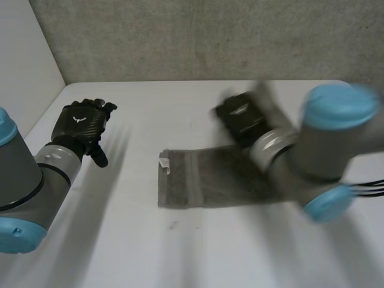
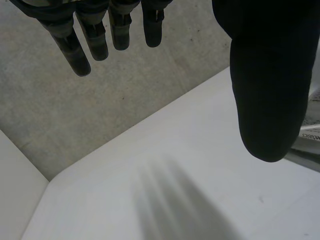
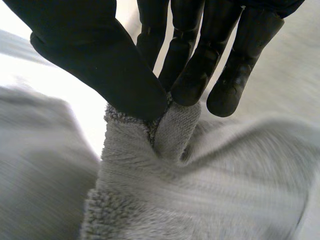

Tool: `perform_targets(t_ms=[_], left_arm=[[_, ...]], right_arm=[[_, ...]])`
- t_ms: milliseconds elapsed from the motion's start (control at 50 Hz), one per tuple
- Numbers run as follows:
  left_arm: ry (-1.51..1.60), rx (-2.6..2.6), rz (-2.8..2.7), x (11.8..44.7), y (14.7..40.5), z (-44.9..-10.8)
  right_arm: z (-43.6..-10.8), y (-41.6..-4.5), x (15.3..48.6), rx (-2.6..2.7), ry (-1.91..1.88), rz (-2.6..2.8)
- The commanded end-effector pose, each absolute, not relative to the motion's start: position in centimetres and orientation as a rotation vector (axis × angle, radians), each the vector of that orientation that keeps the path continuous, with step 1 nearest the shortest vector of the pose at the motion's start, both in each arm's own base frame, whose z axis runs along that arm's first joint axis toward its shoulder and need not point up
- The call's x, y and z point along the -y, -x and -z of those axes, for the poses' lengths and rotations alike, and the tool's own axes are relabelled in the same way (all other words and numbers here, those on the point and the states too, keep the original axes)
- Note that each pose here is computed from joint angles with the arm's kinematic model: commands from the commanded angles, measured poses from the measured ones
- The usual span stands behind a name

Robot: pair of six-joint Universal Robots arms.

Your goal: Fold the towel.

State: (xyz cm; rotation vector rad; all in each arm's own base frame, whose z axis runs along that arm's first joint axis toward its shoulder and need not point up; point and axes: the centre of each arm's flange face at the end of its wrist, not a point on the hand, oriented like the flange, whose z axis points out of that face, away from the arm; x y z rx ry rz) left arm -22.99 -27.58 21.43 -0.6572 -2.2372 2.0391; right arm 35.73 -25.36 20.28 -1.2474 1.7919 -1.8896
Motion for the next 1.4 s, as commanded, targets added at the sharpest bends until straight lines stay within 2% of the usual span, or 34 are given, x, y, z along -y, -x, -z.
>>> perform_targets(t_ms=[20,60,180,220,240,280,340,420,480,540,620,700,800,880,920,980,1020,1040,1080,1100,1120,1140,1160,1200,1260,1300,1340,1400], left_arm=[[0.67,2.232,-2.028,27.3,23.3,-21.3],[0.672,2.231,-2.027,27.2,23.4,-21.3],[0.692,2.207,-2.027,26.9,24.0,-21.5],[0.703,2.188,-2.029,26.7,24.4,-21.7],[0.711,2.168,-2.035,26.6,24.8,-22.0],[0.712,2.144,-2.045,26.5,25.2,-22.4],[0.73,2.094,-2.056,26.1,26.3,-23.1],[0.755,2.029,-2.058,25.4,27.7,-23.9],[0.785,1.974,-2.017,24.6,30.2,-23.6],[0.795,1.969,-1.99,24.3,30.9,-23.1],[0.849,1.99,-1.904,23.6,33.0,-20.7],[0.848,2.021,-1.896,23.4,33.4,-20.0],[0.829,2.044,-1.909,23.1,33.3,-19.9],[0.826,2.038,-1.918,22.9,33.1,-20.4],[0.813,2.024,-1.934,22.7,32.9,-21.2],[0.772,2.03,-1.963,22.4,32.0,-22.3],[0.722,2.033,-1.992,22.4,31.1,-23.3],[0.722,2.033,-1.992,22.4,31.1,-23.3],[0.659,2.046,-2.032,22.6,29.7,-24.3],[0.658,2.046,-2.032,22.6,29.7,-24.4],[0.627,2.054,-2.051,22.6,29.0,-24.8],[0.606,2.058,-2.067,22.7,28.4,-25.1],[0.606,2.058,-2.067,22.7,28.4,-25.1],[0.592,2.064,-2.077,22.7,27.9,-25.3],[0.581,2.078,-2.082,22.7,27.3,-25.3],[0.587,2.092,-2.069,22.5,27.1,-24.9],[0.591,2.096,-2.064,22.4,27.1,-24.8],[0.6,2.094,-2.061,22.5,27.2,-24.7]], right_arm=[[-14.0,-40.7,18.5,-1.7,1.439,1.662],[-11.5,-41.3,17.0,-1.714,1.498,1.587],[-11.8,-41.0,17.2,-1.741,1.495,1.608],[-14.8,-40.4,17.8,-1.744,1.427,1.691],[-14.8,-40.4,17.8,-1.744,1.426,1.691],[-17.7,-38.5,19.8,-1.793,1.295,1.768],[-18.7,-37.2,21.0,-1.829,1.225,1.787],[-20.3,-33.5,22.8,-1.931,1.06,1.815],[-19.3,-30.3,24.1,-2.055,0.99,1.791],[-17.8,-27.6,25.4,-2.174,0.937,1.763],[-16.0,-24.9,26.3,-2.275,0.895,1.708],[-15.0,-23.6,26.6,-2.318,0.888,1.668],[-11.9,-22.9,27.3,-2.36,0.961,1.631],[-12.2,-22.9,28.4,-2.331,0.964,1.703],[-14.0,-23.6,29.5,-2.252,0.957,1.815],[-15.1,-23.9,30.4,-2.219,0.946,1.87],[-17.1,-26.4,30.0,-2.097,0.98,1.922],[-17.1,-26.4,30.0,-2.096,0.98,1.922],[-19.0,-31.3,27.3,-1.908,1.046,1.923],[-19.0,-31.3,27.3,-1.907,1.046,1.923],[-19.4,-33.8,25.4,-1.823,1.086,1.897],[-18.7,-35.7,23.8,-1.776,1.134,1.853],[-18.7,-35.7,23.8,-1.775,1.135,1.853],[-17.0,-38.4,20.8,-1.729,1.234,1.742],[-15.9,-39.4,19.1,-1.715,1.293,1.672],[-13.4,-40.2,16.8,-1.716,1.415,1.576],[-12.6,-40.2,16.5,-1.728,1.455,1.561],[-13.6,-40.0,16.9,-1.736,1.437,1.607]])
